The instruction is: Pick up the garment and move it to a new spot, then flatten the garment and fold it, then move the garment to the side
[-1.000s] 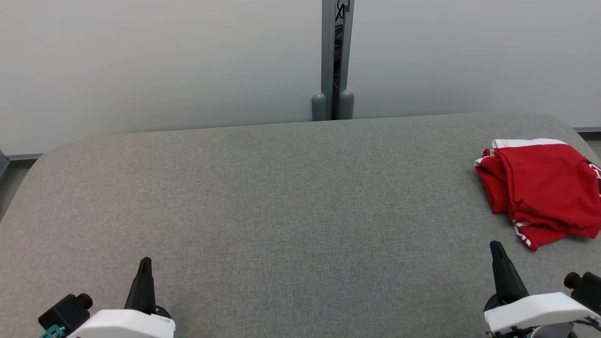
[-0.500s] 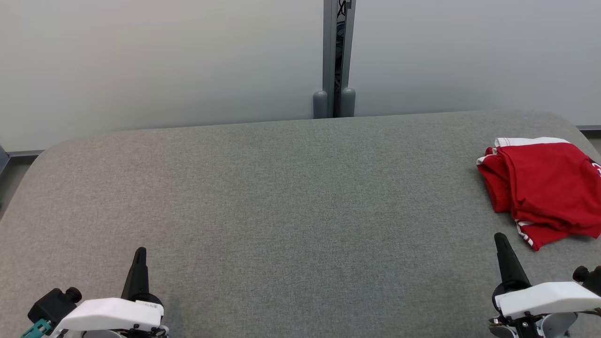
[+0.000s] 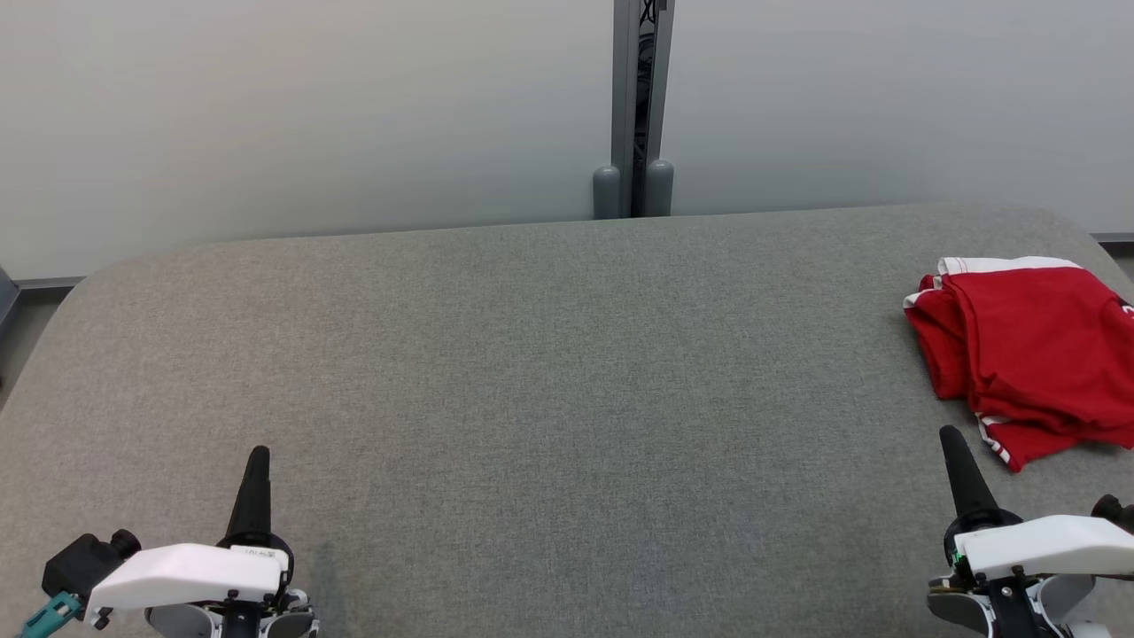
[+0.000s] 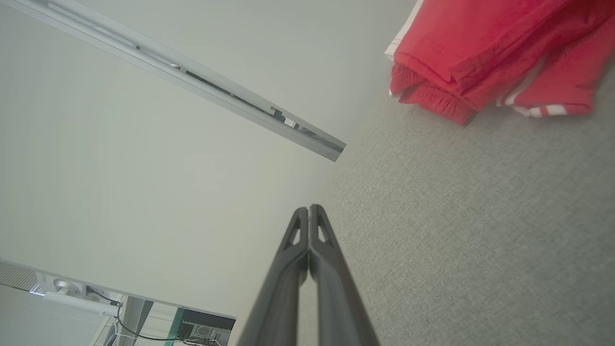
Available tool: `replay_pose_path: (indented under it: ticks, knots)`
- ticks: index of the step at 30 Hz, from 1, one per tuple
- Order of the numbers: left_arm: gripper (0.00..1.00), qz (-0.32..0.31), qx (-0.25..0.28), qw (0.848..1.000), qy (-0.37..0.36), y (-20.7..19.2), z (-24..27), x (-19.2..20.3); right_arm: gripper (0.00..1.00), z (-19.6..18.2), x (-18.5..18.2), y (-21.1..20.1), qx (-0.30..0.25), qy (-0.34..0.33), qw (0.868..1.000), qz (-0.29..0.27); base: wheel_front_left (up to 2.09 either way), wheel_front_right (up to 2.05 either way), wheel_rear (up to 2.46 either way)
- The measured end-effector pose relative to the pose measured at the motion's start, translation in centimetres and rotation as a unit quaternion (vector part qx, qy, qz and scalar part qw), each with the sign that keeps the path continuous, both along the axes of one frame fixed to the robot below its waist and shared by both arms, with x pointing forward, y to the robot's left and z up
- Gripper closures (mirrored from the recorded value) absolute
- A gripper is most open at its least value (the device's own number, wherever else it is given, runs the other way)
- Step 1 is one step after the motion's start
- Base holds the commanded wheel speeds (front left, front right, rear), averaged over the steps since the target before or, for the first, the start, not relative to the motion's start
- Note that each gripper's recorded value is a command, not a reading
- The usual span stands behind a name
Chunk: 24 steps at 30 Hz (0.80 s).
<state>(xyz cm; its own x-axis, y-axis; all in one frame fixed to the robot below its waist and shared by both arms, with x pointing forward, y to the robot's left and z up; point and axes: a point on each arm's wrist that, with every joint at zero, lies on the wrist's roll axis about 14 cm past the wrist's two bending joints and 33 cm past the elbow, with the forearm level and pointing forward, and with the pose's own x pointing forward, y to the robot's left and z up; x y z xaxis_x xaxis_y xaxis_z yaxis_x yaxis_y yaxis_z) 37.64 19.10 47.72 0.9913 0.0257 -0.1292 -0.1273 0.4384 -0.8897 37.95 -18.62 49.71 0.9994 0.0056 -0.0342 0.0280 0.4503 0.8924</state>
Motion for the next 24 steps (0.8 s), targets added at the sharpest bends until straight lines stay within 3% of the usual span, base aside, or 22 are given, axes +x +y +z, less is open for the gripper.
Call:
replay_pose_path:
  ticks: [24]
  knots:
    - [1.0,0.005,-0.106,0.994,-0.024,0.4,1.4,1.4,1.0,0.7,1.4,-0.5,0.107,-0.004,0.994,-0.004,0.0,0.0,0.0]
